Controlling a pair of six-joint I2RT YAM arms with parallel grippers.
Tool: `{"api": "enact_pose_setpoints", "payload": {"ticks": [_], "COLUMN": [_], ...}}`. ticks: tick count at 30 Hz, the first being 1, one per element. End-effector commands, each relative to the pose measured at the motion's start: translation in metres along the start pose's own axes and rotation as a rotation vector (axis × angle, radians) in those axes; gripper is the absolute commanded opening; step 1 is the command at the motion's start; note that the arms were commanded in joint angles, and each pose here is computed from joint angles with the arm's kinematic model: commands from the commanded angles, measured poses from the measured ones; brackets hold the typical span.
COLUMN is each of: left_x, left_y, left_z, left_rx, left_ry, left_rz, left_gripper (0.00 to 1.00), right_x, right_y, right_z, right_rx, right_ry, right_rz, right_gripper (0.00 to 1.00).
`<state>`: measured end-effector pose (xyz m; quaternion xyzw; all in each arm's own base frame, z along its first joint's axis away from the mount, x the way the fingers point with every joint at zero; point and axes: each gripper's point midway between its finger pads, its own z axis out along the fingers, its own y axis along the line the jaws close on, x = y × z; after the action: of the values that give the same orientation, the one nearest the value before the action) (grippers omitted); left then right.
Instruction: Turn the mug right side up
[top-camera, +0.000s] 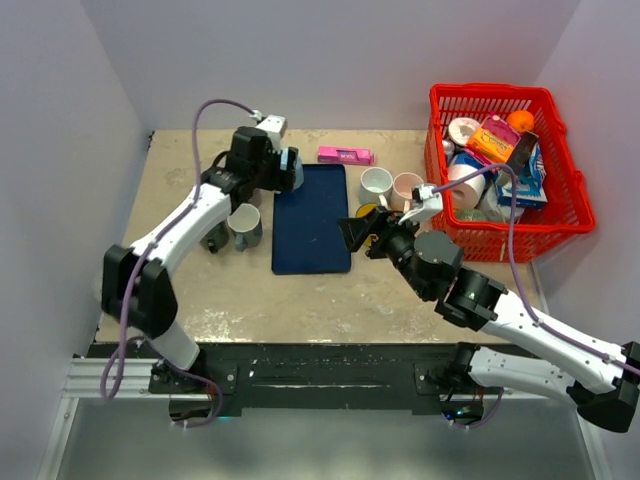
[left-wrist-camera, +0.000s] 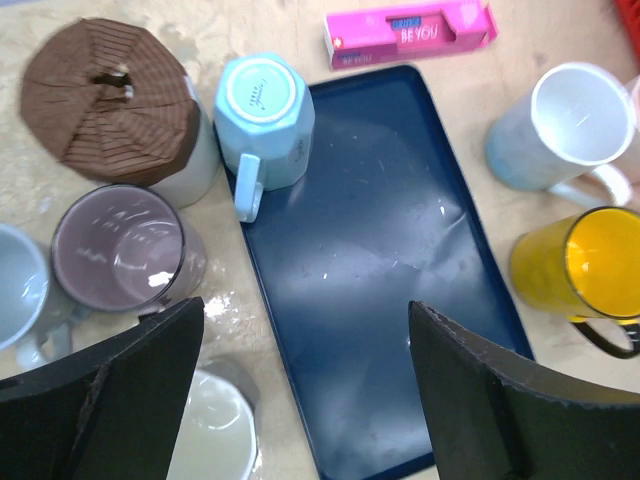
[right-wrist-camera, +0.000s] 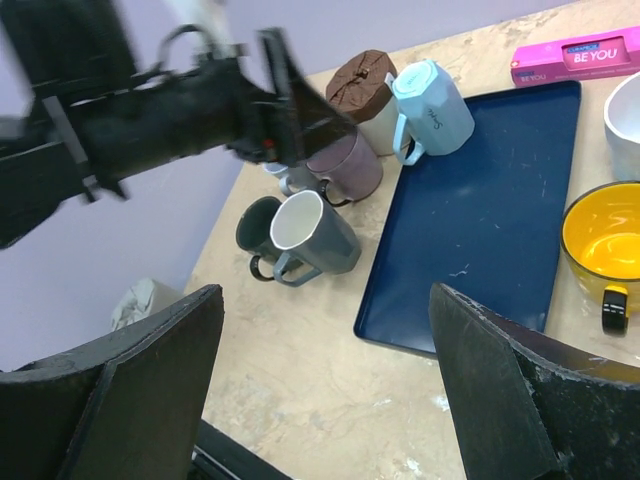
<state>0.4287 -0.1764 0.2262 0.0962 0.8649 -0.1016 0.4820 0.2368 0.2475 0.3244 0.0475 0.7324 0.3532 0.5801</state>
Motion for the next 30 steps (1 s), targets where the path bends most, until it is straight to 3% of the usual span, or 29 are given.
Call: {"api": "enact_pose_setpoints", "payload": {"ticks": [1,7,17,22,30], "left_x": [0.012,0.040,0.036,0.047,0.041], "left_y": [-0.003,0.004,0.018,0.030,0.048], "left_z": [0.050,0.099,0.126,0.149,0.163], "left_rx": [0.043,0.023,-0.065,-0.091,-0.053], "left_ry": [0.081,0.117,0.032,0.087,0.057], "left_rz": [0.144,0.178,0.181,0.229,0.178], "left_gripper": [0.87,0.88,0.90,0.90,0.90], "right_x": [-0.021,-0.018,-0.011,-0.007,-0.001], "right_y": [-0.004,-0.011,-0.009,-0.010,-0.009], "right_z": [-0.006,-0.007,0.001,0.004,0.008], "right_rx": [0.036,0.061,0.076,0.088,0.090], "right_ry": [-0.057,-0.047,-0.025,-0.013,0.005], "right_rz": [0.008,-0.005,-0.010,-0.008,-0.010], "right_gripper": [0.86,0.87,0.87,0.87,0.87]}}
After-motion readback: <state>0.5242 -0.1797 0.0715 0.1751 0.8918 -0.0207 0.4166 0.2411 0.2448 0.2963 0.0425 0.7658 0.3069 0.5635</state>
